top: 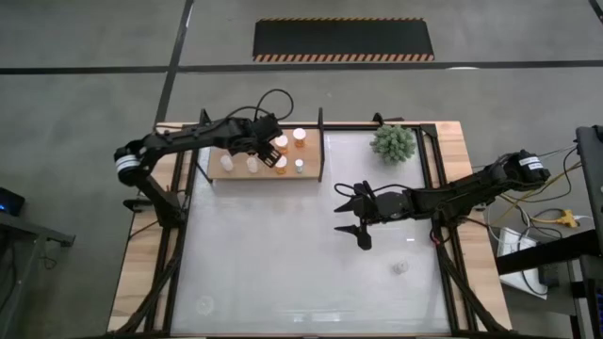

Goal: Pick and place medicine bottles onto shelf by color
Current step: Put the orange pill bottle on the shelf, then put the transparent pill bottle on the shelf

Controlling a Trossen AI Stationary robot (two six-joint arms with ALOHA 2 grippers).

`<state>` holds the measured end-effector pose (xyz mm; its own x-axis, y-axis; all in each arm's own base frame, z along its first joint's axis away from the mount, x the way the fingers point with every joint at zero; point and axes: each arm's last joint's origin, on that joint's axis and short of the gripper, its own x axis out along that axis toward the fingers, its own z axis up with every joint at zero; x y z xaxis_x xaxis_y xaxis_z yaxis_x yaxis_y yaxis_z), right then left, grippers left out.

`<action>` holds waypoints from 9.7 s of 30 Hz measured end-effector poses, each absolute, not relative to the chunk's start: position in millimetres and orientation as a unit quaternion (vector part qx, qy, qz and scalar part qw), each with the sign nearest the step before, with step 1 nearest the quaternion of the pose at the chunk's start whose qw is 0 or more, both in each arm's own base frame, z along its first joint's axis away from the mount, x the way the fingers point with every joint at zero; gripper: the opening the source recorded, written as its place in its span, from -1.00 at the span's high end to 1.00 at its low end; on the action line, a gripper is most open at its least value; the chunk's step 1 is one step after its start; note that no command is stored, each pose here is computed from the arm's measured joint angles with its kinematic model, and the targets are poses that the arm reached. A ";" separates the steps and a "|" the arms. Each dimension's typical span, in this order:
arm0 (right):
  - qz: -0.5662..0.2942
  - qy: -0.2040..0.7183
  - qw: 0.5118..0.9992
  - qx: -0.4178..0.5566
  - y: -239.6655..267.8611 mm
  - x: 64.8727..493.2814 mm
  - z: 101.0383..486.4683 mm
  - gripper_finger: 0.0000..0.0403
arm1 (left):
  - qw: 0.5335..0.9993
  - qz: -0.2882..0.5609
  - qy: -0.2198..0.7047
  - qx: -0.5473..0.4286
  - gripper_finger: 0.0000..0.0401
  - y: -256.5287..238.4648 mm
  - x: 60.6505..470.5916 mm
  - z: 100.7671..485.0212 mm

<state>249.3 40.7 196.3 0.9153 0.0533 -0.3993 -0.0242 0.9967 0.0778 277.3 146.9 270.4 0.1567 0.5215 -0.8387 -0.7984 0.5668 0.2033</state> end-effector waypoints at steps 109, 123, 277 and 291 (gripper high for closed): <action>0.017 0.205 0.977 0.050 40.8 249.2 196.6 -0.22 | 0.761 0.387 0.516 -0.069 1.00 135.1 257.5 244.7; 0.017 0.205 0.977 0.051 40.8 249.3 196.6 -0.22 | 0.751 0.403 0.519 -0.068 1.00 134.8 254.7 245.9; 0.067 0.403 0.913 -0.004 80.7 269.7 235.0 0.07 | 0.983 0.073 0.155 0.064 0.97 -128.4 280.9 312.8; 0.100 0.164 0.981 -0.002 69.3 196.8 227.9 0.13 | 0.977 0.086 0.190 0.043 0.09 -114.1 341.6 272.7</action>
